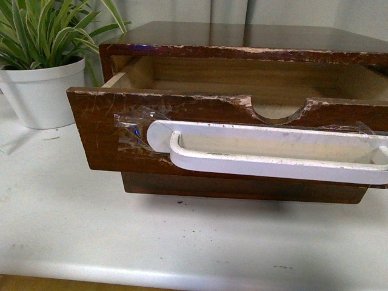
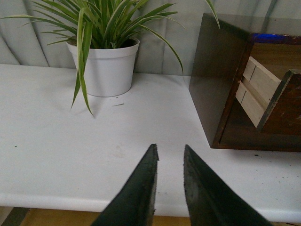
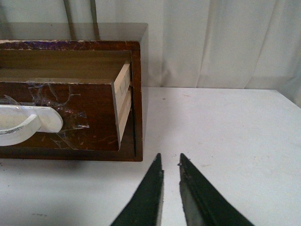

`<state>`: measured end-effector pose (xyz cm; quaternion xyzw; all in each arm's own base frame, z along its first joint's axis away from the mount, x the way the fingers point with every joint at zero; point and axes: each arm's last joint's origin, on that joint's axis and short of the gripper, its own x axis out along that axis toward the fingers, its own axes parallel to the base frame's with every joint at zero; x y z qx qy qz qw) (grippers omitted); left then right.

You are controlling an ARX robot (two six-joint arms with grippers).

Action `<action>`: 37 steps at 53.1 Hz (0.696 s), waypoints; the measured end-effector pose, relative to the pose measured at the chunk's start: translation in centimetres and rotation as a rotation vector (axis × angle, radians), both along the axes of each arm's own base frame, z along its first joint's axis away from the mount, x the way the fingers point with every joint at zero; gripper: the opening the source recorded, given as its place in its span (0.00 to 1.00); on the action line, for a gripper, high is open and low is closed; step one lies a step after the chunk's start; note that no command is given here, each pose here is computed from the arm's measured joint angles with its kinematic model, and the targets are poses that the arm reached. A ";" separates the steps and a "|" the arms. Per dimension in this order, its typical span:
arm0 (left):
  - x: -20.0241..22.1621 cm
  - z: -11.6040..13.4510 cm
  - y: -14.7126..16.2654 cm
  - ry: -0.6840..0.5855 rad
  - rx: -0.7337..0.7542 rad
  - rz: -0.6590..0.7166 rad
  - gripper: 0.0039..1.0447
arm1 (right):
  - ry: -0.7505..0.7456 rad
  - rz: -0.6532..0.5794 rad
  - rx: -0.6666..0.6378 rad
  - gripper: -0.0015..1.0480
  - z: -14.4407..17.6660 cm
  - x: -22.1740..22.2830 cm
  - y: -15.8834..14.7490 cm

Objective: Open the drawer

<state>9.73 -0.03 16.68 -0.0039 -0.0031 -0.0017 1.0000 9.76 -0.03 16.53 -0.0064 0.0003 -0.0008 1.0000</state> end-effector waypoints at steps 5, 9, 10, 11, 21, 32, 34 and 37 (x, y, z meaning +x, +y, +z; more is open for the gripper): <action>0.0 0.0 0.0 0.000 0.000 0.000 0.34 | 0.000 0.000 0.000 0.29 0.0 0.0 0.0; 0.0 0.0 0.0 0.000 0.000 0.000 0.46 | 0.000 0.000 0.000 0.41 0.0 0.0 0.0; 0.0 0.0 0.0 0.000 0.000 0.000 0.51 | 0.000 0.000 0.000 0.46 0.0 0.0 0.0; 0.0 0.0 0.0 0.000 0.000 0.000 0.55 | 0.000 0.000 0.000 0.50 0.0 0.0 0.0; 0.0 0.0 0.0 0.000 0.000 0.000 0.95 | 0.000 0.000 0.000 0.90 0.0 0.0 0.0; 0.0 0.0 0.0 0.000 0.001 0.000 0.94 | 0.000 0.000 0.002 0.91 0.0 0.0 0.0; 0.0 0.0 0.0 0.000 0.001 0.000 0.94 | 0.000 0.000 0.002 0.91 0.0 0.0 0.0; 0.0 0.0 0.0 0.000 0.001 0.000 0.94 | 0.000 0.000 0.002 0.91 0.0 0.0 0.0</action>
